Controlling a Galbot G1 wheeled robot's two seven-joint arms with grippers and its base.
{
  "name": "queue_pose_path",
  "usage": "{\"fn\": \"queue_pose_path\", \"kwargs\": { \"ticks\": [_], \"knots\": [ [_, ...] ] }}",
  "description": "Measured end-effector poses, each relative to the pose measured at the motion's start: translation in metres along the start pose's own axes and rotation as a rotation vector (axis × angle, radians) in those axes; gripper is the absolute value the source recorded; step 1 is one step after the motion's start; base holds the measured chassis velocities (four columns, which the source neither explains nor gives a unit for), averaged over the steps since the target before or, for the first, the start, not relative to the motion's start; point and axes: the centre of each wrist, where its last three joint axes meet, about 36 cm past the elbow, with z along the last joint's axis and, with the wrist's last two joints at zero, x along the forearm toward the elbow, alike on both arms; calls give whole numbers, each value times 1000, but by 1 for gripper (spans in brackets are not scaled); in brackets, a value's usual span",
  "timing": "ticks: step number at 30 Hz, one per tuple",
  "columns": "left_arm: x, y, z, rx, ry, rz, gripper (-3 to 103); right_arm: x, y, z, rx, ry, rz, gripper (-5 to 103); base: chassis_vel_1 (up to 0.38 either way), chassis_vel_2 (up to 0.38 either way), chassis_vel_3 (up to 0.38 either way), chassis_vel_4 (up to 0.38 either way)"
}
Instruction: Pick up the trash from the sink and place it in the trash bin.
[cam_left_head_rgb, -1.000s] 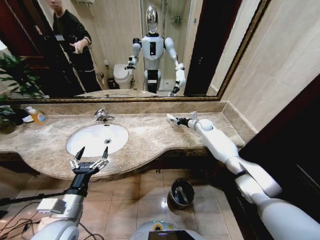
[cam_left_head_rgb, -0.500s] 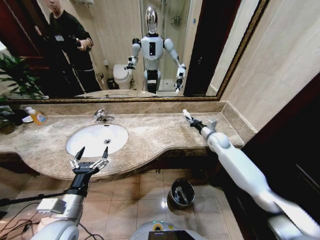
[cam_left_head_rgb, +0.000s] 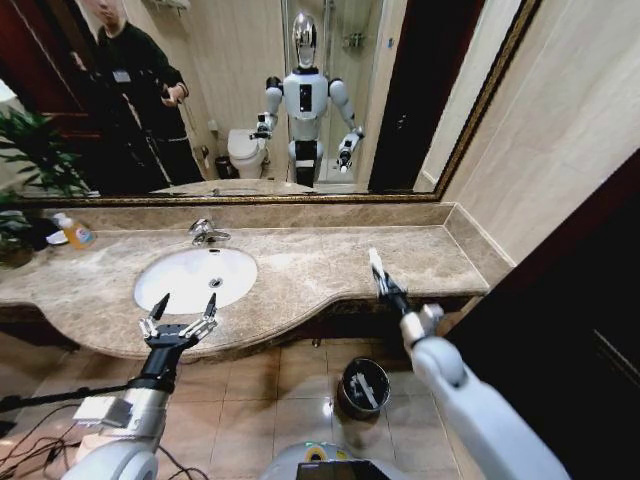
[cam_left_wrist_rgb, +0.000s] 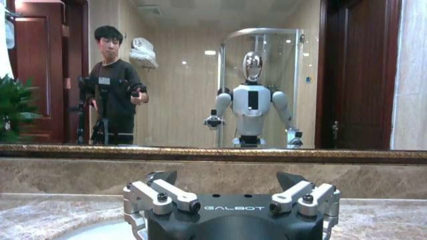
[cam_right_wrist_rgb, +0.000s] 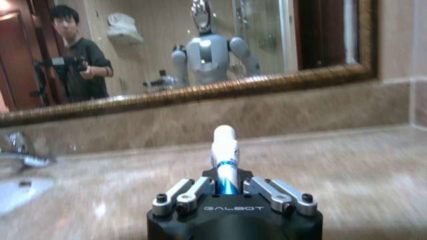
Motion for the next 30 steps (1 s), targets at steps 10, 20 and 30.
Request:
{"fn": "queue_pose_path", "kwargs": {
  "ticks": [10, 20, 30],
  "knots": [
    [0, 0, 0, 0, 0, 0, 100, 62, -17, 126, 57, 212, 14, 16, 0, 0, 0, 0],
    [0, 0, 0, 0, 0, 0, 100, 51, -18, 228, 31, 425, 73, 16, 0, 0, 0, 0],
    [0, 0, 0, 0, 0, 0, 100, 27, -30, 271, 30, 544, 128, 14, 0, 0, 0, 0]
  ]
}}
